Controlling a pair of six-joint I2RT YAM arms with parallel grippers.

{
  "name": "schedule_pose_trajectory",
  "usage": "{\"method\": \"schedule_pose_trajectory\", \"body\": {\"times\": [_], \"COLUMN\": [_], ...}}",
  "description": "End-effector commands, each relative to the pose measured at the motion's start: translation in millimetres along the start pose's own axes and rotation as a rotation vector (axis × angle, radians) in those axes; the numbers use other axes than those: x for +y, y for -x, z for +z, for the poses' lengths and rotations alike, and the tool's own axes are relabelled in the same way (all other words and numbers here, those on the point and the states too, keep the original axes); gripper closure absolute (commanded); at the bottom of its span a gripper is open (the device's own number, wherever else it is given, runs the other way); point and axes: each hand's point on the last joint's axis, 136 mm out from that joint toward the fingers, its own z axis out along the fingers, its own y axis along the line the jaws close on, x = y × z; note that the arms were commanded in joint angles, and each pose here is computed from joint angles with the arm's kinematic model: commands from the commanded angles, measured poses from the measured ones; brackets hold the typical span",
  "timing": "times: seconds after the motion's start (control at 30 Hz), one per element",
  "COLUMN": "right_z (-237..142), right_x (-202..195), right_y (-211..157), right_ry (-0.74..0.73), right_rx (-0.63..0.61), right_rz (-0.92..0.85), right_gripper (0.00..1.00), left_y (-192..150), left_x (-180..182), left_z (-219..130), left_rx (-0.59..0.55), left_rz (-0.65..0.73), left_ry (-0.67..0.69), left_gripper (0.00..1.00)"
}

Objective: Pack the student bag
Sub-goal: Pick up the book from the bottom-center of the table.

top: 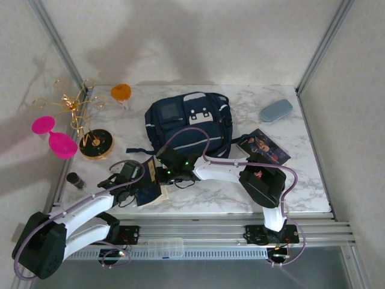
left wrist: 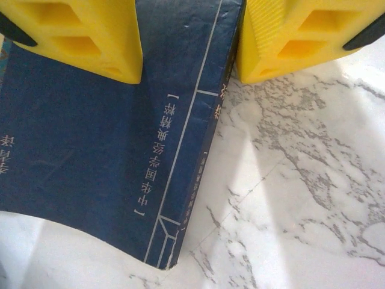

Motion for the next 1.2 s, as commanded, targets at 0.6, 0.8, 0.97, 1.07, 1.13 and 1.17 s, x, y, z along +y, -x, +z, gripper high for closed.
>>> {"method": "schedule_pose_trajectory", "body": {"times": [0.6, 0.8, 0.97, 1.07, 1.13, 1.17], "right_z": [-137.2, -191.2, -235.2, -260.5, -273.9, -280.6], "right_x": [105.9, 108.5, 95.3, 78.8, 66.5, 60.7], "right_y": [45.4, 62.8, 76.5, 82.3, 86.1, 87.5], "right_ry": [0.354, 0.433, 0.458, 0.482, 0.512, 0.531], "right_rx": [-0.278, -0.335, -0.395, -0.440, -0.450, -0.454], "right_rz": [-0.150, -0.162, -0.201, -0.207, -0.191, -0.187], "right_gripper": [1.00, 1.00, 1.00, 1.00, 1.00, 1.00], "left_y": [97.7, 120.3, 122.8, 112.3, 101.6, 94.5], "left_x": [-67.3, -107.5, -134.9, -156.8, -170.1, -178.4], "left_z": [-132.0, -188.5, -221.1, -229.0, -227.4, -226.1], "left_rx": [-0.241, -0.261, -0.239, -0.186, -0.133, -0.098], "left_rz": [-0.036, 0.029, 0.062, 0.093, 0.108, 0.118], "left_ry": [-0.183, -0.355, -0.508, -0.639, -0.714, -0.763], "left_gripper": [0.05, 0.01, 0.01, 0.01, 0.01, 0.01]}}
